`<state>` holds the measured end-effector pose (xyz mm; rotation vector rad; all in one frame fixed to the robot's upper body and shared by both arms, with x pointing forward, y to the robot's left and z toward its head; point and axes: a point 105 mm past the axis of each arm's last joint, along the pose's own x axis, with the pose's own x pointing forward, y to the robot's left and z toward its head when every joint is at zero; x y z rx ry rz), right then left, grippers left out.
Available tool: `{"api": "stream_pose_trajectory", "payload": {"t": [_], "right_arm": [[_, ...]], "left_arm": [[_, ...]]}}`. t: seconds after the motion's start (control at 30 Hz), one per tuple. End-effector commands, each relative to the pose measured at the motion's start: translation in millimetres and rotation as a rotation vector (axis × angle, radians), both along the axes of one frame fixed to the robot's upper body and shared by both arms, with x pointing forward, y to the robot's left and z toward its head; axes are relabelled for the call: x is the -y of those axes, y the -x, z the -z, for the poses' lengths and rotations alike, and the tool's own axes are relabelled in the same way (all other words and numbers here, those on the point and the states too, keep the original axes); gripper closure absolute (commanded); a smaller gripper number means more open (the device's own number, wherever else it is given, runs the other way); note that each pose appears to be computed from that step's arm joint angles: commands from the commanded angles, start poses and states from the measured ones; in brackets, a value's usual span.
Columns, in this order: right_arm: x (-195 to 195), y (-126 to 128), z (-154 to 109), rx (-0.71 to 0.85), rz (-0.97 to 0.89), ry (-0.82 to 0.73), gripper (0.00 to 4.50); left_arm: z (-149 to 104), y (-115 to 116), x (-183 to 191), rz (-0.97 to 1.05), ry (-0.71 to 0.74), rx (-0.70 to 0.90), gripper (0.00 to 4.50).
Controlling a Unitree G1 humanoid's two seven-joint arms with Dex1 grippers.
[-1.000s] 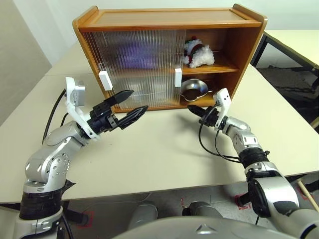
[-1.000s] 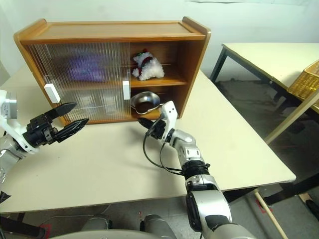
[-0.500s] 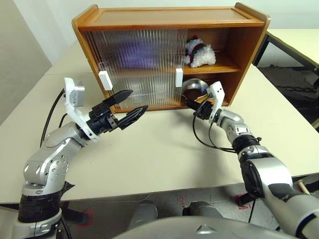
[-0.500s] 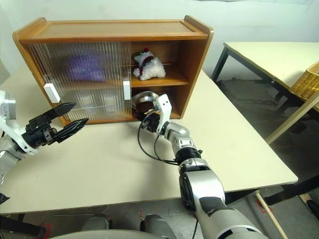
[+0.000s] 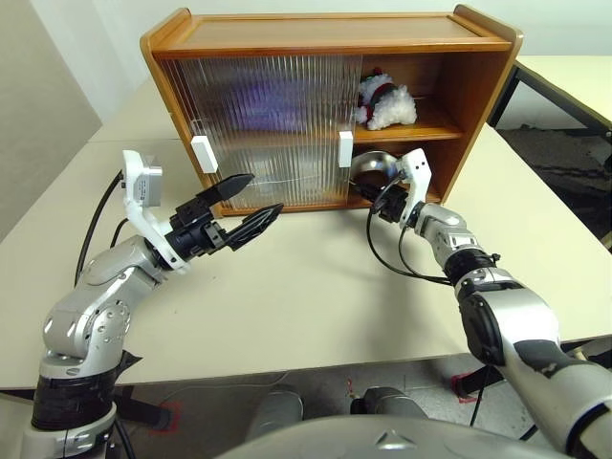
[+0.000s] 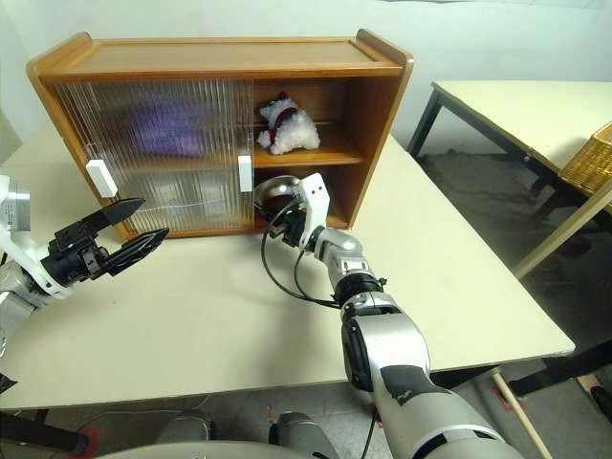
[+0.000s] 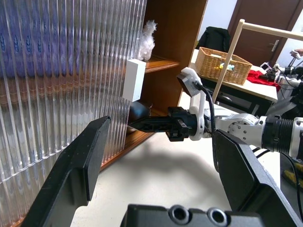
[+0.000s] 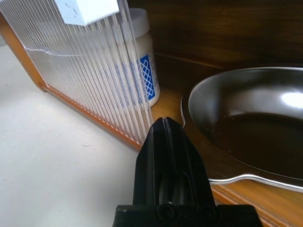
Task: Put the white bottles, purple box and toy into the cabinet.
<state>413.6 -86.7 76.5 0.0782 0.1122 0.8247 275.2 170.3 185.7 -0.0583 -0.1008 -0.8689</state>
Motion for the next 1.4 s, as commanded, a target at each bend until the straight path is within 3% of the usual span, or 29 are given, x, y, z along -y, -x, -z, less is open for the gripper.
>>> {"api": "stream_pose_trajectory", "payload": {"t": [0.03,0.37,0.7,1.1,1.4], "right_arm": [[-2.4,-2.1,-3.3,-0.004,-0.004,-0.007,4.48],[-7.7,7.3,3.0,-0.056,-0.095,-0.021,4.48],[8.0,-4.7,11.7,-0.092,0.037,0.084,4.48],[12.7,-22.2,-12.4,0.014,0.165,0.08,4.48],[15.0,-6.5,-2.3,-0.004,0.046,0.053,4.48]], "left_arm": [[0.1,0.9,-1.4,-0.002,-0.013,-0.001,0.0],[-0.5,-0.3,0.1,0.0,-0.012,0.001,0.0],[-4.0,-0.7,2.0,0.001,-0.012,0.006,0.0],[-0.9,1.4,2.7,0.007,-0.014,-0.005,0.0],[2.2,0.6,-0.8,0.008,-0.015,-0.005,0.0]]}}
